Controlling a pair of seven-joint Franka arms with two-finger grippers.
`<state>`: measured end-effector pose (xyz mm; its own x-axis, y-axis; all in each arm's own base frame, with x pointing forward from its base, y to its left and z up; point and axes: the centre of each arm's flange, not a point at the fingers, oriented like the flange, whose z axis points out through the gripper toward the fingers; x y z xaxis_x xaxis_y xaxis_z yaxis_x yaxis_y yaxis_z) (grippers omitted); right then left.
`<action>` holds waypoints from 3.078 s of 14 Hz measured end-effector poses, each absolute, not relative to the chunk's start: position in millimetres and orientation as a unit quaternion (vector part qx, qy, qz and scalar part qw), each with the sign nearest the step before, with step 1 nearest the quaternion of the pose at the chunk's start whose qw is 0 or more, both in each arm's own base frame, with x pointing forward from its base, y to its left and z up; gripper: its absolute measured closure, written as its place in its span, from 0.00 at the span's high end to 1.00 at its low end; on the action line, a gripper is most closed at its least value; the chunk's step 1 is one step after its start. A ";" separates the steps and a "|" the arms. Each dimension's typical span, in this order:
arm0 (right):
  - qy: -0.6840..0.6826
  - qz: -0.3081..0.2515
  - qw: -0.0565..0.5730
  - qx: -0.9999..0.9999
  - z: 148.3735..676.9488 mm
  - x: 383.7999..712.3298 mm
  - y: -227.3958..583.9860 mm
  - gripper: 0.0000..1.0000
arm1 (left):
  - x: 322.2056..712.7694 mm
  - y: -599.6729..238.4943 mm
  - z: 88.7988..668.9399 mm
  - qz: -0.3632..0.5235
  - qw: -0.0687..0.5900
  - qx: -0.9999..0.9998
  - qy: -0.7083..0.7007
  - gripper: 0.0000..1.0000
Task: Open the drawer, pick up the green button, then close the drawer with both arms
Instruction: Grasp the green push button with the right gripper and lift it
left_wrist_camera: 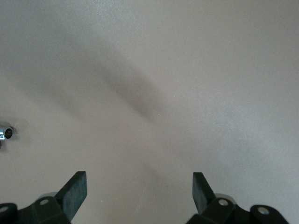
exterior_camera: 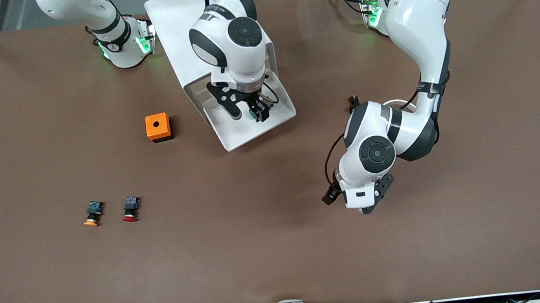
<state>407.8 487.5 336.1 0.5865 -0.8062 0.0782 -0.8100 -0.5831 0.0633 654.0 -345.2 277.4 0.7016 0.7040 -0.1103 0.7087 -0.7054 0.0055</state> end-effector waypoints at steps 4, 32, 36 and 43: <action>-0.460 0.025 0.049 0.886 329.9 406.2 489.8 1.00 | 654.0 -345.2 277.4 -0.050 0.024 0.922 0.383 1.00; -0.466 0.031 0.040 0.883 277.8 365.1 532.7 0.44 | 654.2 -344.8 277.4 -0.050 0.024 0.922 0.383 1.00; -0.467 0.031 0.037 0.883 280.1 367.5 533.0 0.41 | 654.2 -344.7 277.4 -0.050 0.024 0.922 0.383 1.00; -0.459 0.014 0.065 0.886 311.3 405.3 517.3 0.41 | 654.2 -344.7 277.4 -0.050 0.024 0.922 0.383 1.00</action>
